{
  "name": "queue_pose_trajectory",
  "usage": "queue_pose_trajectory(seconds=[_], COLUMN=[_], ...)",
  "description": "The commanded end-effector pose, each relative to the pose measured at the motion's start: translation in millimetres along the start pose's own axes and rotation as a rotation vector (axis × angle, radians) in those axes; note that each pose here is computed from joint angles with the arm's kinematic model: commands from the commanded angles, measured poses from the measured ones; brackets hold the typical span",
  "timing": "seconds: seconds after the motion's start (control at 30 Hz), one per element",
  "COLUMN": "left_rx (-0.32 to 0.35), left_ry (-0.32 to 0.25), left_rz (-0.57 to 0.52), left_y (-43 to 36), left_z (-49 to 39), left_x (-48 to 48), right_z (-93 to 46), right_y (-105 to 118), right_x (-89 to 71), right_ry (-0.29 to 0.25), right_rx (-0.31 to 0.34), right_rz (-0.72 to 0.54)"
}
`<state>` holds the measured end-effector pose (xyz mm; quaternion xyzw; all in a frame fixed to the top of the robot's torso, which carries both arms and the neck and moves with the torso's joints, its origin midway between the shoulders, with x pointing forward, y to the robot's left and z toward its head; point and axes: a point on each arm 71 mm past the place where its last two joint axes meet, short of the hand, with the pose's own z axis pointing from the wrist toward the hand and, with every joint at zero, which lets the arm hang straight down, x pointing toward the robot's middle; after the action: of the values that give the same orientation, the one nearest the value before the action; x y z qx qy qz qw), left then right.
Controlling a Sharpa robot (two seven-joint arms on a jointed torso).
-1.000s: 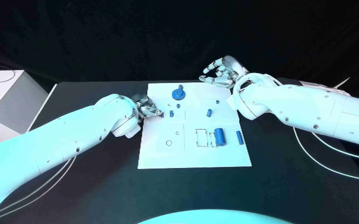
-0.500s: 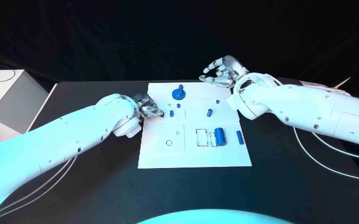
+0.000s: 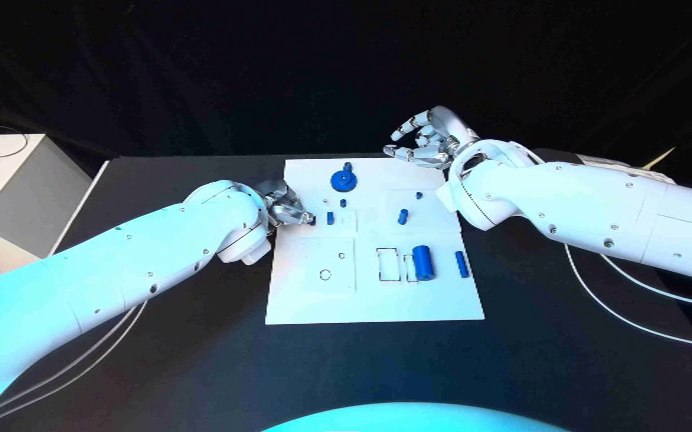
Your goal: Assemble the parts on the task board
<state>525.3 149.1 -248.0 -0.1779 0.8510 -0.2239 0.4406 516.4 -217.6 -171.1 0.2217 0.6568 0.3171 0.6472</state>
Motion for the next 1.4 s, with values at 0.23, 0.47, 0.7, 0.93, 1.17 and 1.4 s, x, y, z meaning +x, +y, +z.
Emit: queue_pose_trajectory(seconds=[0.23, 0.47, 0.7, 0.93, 1.17, 1.4], left_rx=[-0.014, -0.016, -0.022, -0.036, -0.056, -0.075], left_ry=[0.052, 0.056, 0.055, 0.059, 0.107, 0.151], left_rz=[0.044, 0.046, 0.044, 0.041, 0.052, 0.071], left_y=[0.8, -0.5, -1.0, -0.2, -0.4, -1.0], left_z=[-0.2, 0.2, 1.6, 3.6, 5.5, 6.9], left_x=[3.8, 4.9, 5.2, 5.2, 8.9, 12.6], right_z=[-0.4, -0.5, -0.6, -0.7, -0.9, -1.0], right_y=[0.6, 1.2, 1.5, 1.6, 2.0, 1.9], right_x=[0.6, 0.9, 1.2, 1.2, 1.6, 1.5], right_ry=[0.009, 0.01, 0.01, 0.01, 0.012, 0.012], right_rx=[-0.01, -0.012, -0.012, -0.013, -0.013, -0.013], right_rz=[-0.009, -0.008, -0.008, -0.008, -0.008, -0.009])
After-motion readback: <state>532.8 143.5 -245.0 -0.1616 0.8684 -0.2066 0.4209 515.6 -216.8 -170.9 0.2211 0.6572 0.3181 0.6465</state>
